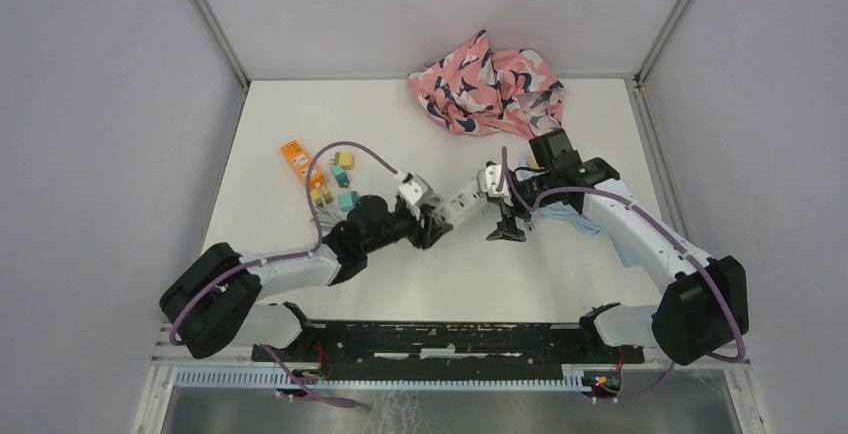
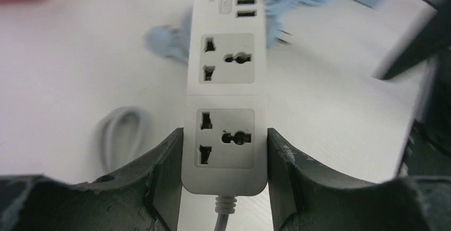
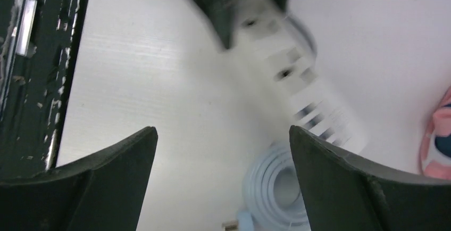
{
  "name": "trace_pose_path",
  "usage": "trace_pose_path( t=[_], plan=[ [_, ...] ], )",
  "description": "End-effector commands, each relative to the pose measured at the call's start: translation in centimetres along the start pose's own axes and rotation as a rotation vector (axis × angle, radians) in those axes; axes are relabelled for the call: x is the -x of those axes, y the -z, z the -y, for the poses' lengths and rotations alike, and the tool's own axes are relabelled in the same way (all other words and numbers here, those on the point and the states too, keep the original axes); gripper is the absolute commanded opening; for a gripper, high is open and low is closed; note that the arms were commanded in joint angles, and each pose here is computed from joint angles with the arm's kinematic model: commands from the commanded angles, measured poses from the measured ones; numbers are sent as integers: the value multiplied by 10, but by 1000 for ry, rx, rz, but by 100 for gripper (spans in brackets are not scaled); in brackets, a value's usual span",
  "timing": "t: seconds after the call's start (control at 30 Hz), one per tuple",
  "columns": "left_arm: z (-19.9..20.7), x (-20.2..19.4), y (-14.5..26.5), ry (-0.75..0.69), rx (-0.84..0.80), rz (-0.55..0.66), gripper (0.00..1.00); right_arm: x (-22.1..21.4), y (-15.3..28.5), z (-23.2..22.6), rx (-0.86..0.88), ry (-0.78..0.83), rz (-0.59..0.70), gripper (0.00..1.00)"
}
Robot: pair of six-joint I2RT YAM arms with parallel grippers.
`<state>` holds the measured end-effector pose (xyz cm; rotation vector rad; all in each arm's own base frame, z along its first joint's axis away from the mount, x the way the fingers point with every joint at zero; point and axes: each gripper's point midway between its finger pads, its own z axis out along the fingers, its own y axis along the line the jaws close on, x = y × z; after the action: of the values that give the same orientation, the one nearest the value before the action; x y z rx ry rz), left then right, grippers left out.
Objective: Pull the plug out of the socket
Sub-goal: Pick up the socket from the center of the board, then place the socket at the center of the board.
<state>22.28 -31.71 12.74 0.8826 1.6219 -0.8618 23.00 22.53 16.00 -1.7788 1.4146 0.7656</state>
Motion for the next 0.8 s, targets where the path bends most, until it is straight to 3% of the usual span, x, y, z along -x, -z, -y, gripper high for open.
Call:
trace_pose_path(
  t=[0.0,0.07,0.27,0.53,0.77],
  plan=[
    [-138,28,24,301,578,71,3,-2,17,-22,23,-169,-11,100],
    [-176,35,31,394,743,92,3,-3,17,-21,19,-170,-14,100],
    [-255,17,42,522,1147,-22,3,-7,18,-20,8,-164,-28,100],
    [-311,-22,23,701,1274,-81,3,-9,19,-21,6,-159,-31,100],
    [-336,-40,23,740,1366,-106,7,-11,20,-21,3,-162,-33,100]
  ],
)
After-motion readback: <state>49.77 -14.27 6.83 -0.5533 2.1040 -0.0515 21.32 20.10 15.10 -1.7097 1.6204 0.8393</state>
